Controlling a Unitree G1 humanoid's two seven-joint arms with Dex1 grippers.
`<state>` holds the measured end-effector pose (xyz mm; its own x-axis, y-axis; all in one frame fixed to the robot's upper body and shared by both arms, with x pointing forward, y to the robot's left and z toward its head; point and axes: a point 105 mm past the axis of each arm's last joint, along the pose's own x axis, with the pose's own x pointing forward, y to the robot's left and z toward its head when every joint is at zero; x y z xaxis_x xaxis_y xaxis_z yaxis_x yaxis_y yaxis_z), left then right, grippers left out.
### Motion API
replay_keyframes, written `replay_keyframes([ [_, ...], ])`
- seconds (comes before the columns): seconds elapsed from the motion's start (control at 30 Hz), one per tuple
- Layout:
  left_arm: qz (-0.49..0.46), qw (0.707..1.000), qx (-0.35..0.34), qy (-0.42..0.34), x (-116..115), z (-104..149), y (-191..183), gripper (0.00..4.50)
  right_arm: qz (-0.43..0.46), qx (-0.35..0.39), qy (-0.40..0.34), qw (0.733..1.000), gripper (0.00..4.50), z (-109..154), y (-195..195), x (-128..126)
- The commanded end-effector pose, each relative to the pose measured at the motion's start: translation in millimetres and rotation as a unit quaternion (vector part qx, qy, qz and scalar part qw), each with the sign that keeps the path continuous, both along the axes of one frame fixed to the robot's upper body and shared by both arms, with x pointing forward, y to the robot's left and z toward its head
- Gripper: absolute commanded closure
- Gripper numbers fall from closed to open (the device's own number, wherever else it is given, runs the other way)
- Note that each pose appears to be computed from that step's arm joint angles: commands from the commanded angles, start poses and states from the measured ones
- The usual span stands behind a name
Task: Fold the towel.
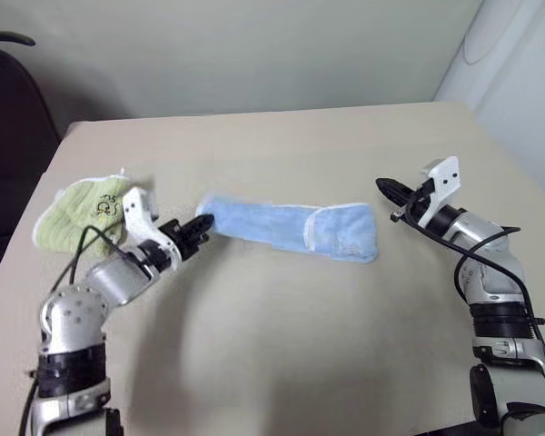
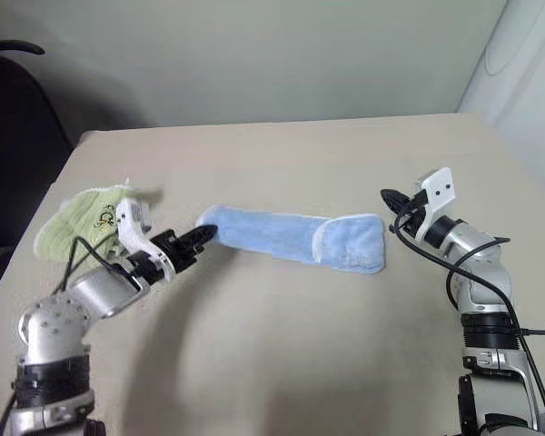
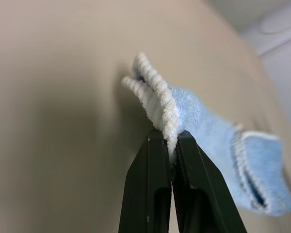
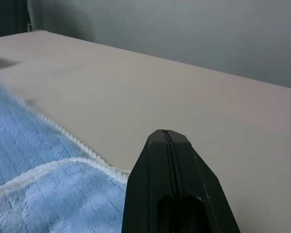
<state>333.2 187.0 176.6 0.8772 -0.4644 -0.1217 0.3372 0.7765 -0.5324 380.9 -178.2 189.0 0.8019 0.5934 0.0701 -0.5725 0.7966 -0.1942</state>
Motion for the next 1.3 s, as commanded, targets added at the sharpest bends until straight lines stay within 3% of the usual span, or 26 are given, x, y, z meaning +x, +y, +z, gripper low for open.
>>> replay_keyframes([
  [0.03, -0.093, 0.994, 0.027, -0.044, -8, 20, -38, 4.48, -0.002, 0.007, -0.029, 1.000, 4.50, 15, 0, 0],
  [0.23, -0.259, 0.959, 0.078, -0.087, -18, 37, -123, 4.48, -0.023, 0.018, -0.033, 0.999, 4.50, 15, -5, 3],
  [0.43, -0.369, 0.913, 0.141, -0.100, -16, 32, -193, 4.48, -0.111, 0.044, -0.064, 0.991, 4.50, 30, -36, 13],
  [0.63, -0.383, 0.893, 0.218, -0.091, 5, 2, -219, 4.48, -0.152, 0.068, -0.081, 0.983, 4.50, 37, -53, 5],
  [0.87, -0.395, 0.893, 0.199, -0.081, 13, -7, -230, 4.48, -0.167, 0.067, -0.071, 0.981, 4.50, 26, -57, -5],
  [0.97, -0.400, 0.901, 0.153, -0.071, 11, -2, -235, 3.70, -0.167, 0.067, -0.068, 0.981, 4.50, 25, -56, -5],
  [1.13, -0.409, 0.909, 0.042, -0.065, 5, 24, -234, 1.94, -0.156, 0.063, -0.064, 0.984, 4.50, 26, -52, -1],
  [1.3, -0.384, 0.916, 0.062, -0.099, 6, 33, -214, 0.11, -0.125, 0.056, -0.042, 0.990, 4.50, 24, -43, 0],
])
